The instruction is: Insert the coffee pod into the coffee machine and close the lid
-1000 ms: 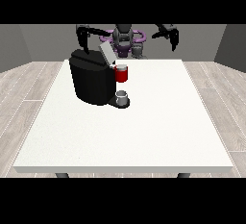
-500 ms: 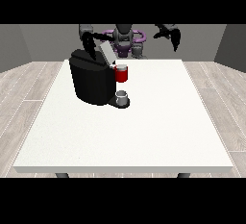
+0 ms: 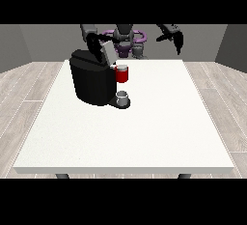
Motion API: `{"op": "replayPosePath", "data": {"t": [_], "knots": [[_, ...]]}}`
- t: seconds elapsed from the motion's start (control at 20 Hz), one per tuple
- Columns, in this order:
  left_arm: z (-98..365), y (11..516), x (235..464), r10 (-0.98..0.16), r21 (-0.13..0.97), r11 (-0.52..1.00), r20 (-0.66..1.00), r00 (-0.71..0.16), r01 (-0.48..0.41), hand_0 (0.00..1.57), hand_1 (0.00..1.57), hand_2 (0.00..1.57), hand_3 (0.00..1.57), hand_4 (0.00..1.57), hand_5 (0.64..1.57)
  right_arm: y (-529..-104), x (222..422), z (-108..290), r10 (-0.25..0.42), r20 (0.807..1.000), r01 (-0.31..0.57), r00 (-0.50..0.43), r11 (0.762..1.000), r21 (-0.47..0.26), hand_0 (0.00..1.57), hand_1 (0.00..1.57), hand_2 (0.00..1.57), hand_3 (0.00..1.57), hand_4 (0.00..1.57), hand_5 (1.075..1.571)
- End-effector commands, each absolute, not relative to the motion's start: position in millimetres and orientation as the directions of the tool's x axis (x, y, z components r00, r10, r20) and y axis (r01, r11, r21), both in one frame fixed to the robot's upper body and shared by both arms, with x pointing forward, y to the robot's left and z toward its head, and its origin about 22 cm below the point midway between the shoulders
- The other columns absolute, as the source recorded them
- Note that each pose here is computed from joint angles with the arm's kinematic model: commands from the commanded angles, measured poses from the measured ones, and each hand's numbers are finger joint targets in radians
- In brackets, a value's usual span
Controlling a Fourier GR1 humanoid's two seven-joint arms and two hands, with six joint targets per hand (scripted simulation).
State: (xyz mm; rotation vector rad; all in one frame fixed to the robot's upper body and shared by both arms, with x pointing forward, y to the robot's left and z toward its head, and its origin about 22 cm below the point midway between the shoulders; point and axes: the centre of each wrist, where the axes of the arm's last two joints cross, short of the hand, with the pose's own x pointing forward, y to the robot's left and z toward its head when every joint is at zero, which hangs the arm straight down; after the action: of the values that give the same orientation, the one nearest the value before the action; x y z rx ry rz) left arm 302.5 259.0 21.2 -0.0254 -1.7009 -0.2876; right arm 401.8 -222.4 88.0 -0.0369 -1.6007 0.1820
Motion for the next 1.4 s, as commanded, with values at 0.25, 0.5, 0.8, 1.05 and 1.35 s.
{"op": "replayPosePath", "data": {"t": [0.25,0.5,0.8,1.05,1.35], "knots": [[26,249,306,-0.15,0.174,0.968,0.979,-0.139,0.18,0.0,0.0,0.0,0.0,0.36,1.571,-198,418,137,0.215,0.965,-0.161,-0.152,0.958,-0.239,0.0,0.0,0.0,0.0,0.1,1.571],[19,245,296,-0.164,0.2,0.945,0.975,-0.153,0.259,0.0,0.0,0.0,0.0,0.39,1.571,-172,418,132,0.234,0.962,-0.153,-0.142,0.955,-0.255,0.0,0.0,0.0,0.0,0.0,1.571],[38,228,314,-0.159,0.209,0.946,0.965,-0.207,0.249,0.0,0.0,0.0,0.0,0.33,1.571,-157,420,181,0.306,0.92,-0.119,-0.245,0.932,-0.342,0.0,0.0,0.0,0.0,0.09,1.571],[47,229,317,-0.143,0.204,0.937,0.965,-0.222,0.284,0.0,0.0,0.0,0.0,0.4,1.571,-166,417,195,0.36,0.896,-0.073,-0.26,0.918,-0.39,0.0,0.0,0.0,0.0,0.26,1.571],[57,206,324,-0.127,0.217,0.919,0.954,-0.273,0.33,0.0,0.0,0.0,0.0,0.4,1.571,-164,413,229,0.355,0.89,-0.03,-0.285,0.925,-0.379,0.0,0.0,0.0,0.0,0.1,1.571]]}}
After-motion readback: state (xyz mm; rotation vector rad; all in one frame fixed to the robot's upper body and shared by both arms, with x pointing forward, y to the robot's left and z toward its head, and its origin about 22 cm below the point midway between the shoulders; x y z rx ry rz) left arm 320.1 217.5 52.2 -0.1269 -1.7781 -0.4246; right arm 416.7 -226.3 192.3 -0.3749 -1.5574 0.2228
